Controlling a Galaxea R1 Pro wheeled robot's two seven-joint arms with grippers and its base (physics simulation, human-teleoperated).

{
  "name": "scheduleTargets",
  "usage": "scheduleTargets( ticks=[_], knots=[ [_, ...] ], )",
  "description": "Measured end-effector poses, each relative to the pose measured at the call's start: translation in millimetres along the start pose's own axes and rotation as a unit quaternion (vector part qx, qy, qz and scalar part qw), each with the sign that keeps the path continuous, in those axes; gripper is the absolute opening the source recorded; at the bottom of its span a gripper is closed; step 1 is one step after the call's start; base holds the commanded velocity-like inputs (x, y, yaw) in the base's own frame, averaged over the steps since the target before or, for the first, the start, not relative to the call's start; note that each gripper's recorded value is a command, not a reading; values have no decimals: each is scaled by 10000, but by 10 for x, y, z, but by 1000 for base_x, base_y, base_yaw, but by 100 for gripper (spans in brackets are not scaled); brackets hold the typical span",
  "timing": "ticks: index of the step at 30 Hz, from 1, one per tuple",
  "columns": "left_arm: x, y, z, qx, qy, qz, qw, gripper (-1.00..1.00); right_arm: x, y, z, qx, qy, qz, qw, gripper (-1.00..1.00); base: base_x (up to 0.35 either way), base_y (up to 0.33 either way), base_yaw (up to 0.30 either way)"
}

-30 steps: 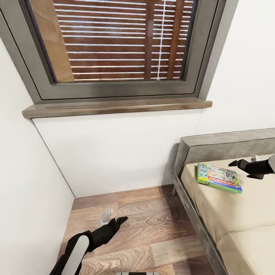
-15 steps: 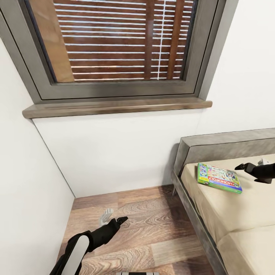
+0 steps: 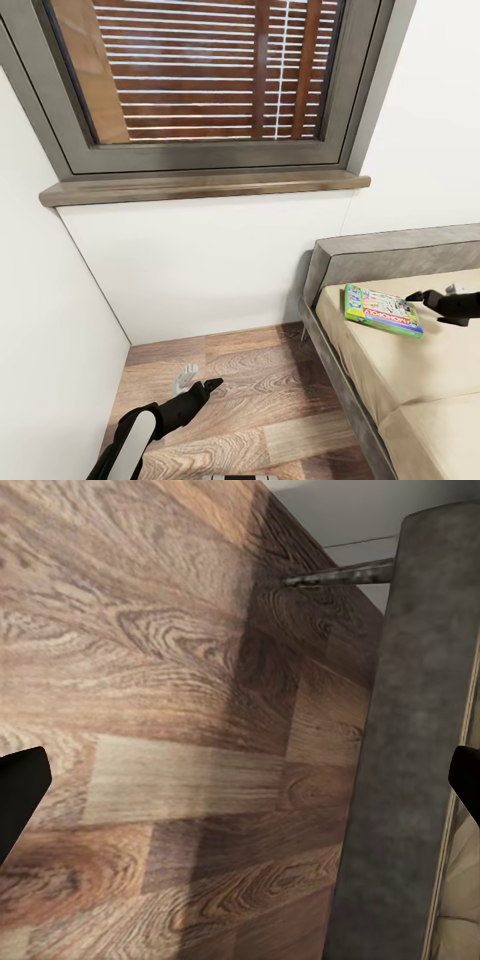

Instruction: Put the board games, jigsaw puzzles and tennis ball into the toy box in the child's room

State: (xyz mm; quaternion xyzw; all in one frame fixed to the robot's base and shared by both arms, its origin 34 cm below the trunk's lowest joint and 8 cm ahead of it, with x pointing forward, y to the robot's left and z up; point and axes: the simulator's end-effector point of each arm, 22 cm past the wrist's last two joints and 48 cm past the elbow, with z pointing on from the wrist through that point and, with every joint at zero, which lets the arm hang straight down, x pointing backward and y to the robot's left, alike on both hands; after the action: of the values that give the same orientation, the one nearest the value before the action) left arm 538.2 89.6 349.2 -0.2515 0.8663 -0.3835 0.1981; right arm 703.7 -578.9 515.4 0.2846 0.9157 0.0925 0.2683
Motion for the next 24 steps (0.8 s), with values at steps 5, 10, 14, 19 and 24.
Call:
scheduleTargets(
  ticks=[5,10,14,19,24],
  knots=[
    [1,-1,-1,2,0,-1,10000,100,13,10,-1,-41,-7,-111,9999,100,0,0,0],
    [-1,-1,-2,4,-1,0,10000,100,22,40,4,-95,-10,-136,9999,100,0,0,0],
    [-2,-2,-3,6,-3,1,10000,100,27,62,10,-122,-13,-151,9998,100,0,0,0],
    [-3,-4,-3,9,-3,1,10000,100,31,82,16,-138,-13,-166,9998,100,0,0,0],
    [-3,-2,-3,8,-3,1,10000,100,33,95,20,-159,-13,-161,9997,100,0,0,1]
  ],
)
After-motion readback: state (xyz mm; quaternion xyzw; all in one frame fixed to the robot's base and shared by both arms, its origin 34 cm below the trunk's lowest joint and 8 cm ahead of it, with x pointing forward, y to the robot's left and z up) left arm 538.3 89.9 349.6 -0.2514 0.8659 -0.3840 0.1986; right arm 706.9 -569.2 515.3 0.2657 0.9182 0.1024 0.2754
